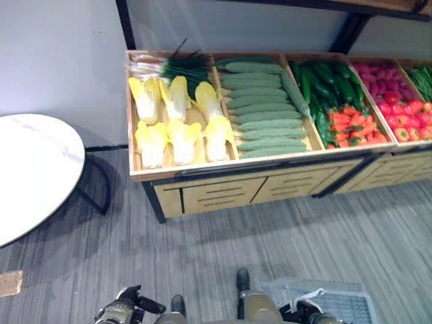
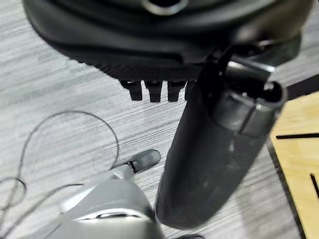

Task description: Get the vegetables into the basket

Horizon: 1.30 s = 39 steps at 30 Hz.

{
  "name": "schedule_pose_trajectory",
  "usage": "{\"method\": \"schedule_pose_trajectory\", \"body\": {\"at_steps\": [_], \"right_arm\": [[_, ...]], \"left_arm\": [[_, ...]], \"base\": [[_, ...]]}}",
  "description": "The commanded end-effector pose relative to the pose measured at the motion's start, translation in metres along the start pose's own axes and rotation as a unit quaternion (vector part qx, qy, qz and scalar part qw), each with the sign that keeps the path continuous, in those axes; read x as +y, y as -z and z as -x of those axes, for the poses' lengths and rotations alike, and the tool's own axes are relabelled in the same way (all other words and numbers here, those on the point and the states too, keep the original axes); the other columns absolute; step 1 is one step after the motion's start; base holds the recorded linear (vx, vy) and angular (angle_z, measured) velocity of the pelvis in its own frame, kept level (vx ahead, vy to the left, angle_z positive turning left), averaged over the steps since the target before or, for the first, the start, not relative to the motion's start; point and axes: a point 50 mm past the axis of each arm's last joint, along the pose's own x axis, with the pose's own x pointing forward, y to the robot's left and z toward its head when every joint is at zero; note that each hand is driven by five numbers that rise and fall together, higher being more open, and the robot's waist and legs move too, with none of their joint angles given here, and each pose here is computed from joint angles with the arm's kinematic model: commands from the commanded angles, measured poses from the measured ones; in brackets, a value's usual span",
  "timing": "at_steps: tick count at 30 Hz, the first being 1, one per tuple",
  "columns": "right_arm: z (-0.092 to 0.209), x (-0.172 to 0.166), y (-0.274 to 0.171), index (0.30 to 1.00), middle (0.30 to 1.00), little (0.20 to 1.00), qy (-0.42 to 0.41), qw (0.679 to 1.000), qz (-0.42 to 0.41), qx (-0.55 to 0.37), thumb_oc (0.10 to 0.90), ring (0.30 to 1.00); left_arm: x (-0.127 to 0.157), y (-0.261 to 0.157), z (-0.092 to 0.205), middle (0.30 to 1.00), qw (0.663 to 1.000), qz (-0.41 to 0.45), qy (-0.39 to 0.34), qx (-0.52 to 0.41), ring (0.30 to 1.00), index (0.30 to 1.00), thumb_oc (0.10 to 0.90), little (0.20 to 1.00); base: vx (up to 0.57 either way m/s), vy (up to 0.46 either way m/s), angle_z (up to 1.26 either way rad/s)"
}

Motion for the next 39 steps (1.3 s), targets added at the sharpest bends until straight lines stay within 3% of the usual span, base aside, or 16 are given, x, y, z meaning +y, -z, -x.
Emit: {"method": "schedule_pose_trajectory", "body": {"at_steps": [1, 9, 12, 17, 18, 19, 23, 25, 30, 34, 37, 39], "right_arm": [[0.001, -0.014, -0.018, 0.3, 0.3, 0.3, 0.007, 0.999, 0.022, -0.026, 0.4, 0.3], [0.001, -0.019, -0.017, 0.3, 0.3, 0.3, 0.019, 0.999, 0.016, -0.03, 0.4, 0.3], [0.003, -0.028, -0.021, 0.3, 0.3, 0.3, 0.035, 0.999, 0.013, -0.04, 0.4, 0.3], [0.008, -0.044, -0.022, 0.3, 0.3, 0.3, 0.054, 0.997, -0.01, -0.057, 0.4, 0.3], [0.008, -0.044, -0.021, 0.3, 0.3, 0.3, 0.054, 0.997, -0.009, -0.056, 0.4, 0.3], [0.01, -0.05, -0.02, 0.3, 0.3, 0.3, 0.059, 0.996, -0.017, -0.061, 0.4, 0.3], [0.011, -0.053, -0.017, 0.3, 0.3, 0.3, 0.062, 0.996, -0.019, -0.056, 0.4, 0.3], [0.01, -0.05, -0.014, 0.3, 0.3, 0.3, 0.059, 0.997, -0.015, -0.049, 0.4, 0.3], [0.008, -0.046, -0.014, 0.3, 0.3, 0.3, 0.057, 0.997, 0.001, -0.044, 0.4, 0.3], [0.008, -0.046, -0.015, 0.3, 0.3, 0.3, 0.057, 0.997, 0.0, -0.044, 0.4, 0.3], [0.007, -0.043, -0.023, 0.3, 0.3, 0.3, 0.058, 0.997, 0.029, -0.049, 0.4, 0.3], [0.007, -0.043, -0.026, 0.3, 0.3, 0.3, 0.059, 0.996, 0.036, -0.052, 0.4, 0.3]], "left_arm": [[0.002, -0.026, -0.001, 1.0, 0.999, 0.01, -0.005, -0.032, 1.0, 1.0, 0.9, 1.0], [-0.011, -0.035, 0.0, 1.0, 0.997, 0.033, 0.013, -0.062, 1.0, 1.0, 0.9, 1.0], [-0.023, -0.07, 0.007, 1.0, 0.987, 0.055, 0.045, -0.147, 1.0, 1.0, 0.9, 1.0], [-0.023, -0.116, 0.046, 1.0, 0.936, 0.124, 0.099, -0.314, 1.0, 1.0, 0.9, 1.0], [-0.023, -0.115, 0.046, 1.0, 0.936, 0.124, 0.099, -0.313, 1.0, 1.0, 0.9, 1.0], [-0.01, -0.129, 0.072, 1.0, 0.902, 0.163, 0.117, -0.382, 1.0, 1.0, 0.9, 1.0], [0.004, -0.144, 0.092, 1.0, 0.868, 0.207, 0.114, -0.437, 1.0, 1.0, 0.9, 1.0], [0.025, -0.172, 0.115, 1.0, 0.827, 0.235, 0.079, -0.505, 1.0, 1.0, 0.9, 1.0], [0.048, -0.205, 0.138, 1.0, 0.796, 0.209, 0.017, -0.567, 1.0, 1.0, 0.9, 1.0], [0.048, -0.206, 0.138, 1.0, 0.796, 0.209, 0.017, -0.568, 1.0, 1.0, 0.9, 1.0], [0.08, -0.251, 0.171, 1.0, 0.749, 0.194, -0.064, -0.63, 1.0, 1.0, 0.9, 1.0], [0.088, -0.263, 0.179, 1.0, 0.74, 0.192, -0.08, -0.64, 1.0, 1.0, 0.9, 1.0]], "base": [[0.07, -0.138, -0.09], [0.02, -0.101, 0.06], [-0.04, -0.069, 0.1], [-0.02, -0.034, 0.14], [0.0, -0.031, 0.26], [0.0, -0.027, 0.25], [0.01, -0.014, 0.05], [0.05, -0.015, 0.01], [0.02, -0.006, -0.04], [0.0, 0.0, -0.08], [0.01, -0.002, -0.18], [-0.04, -0.002, -0.46]]}}
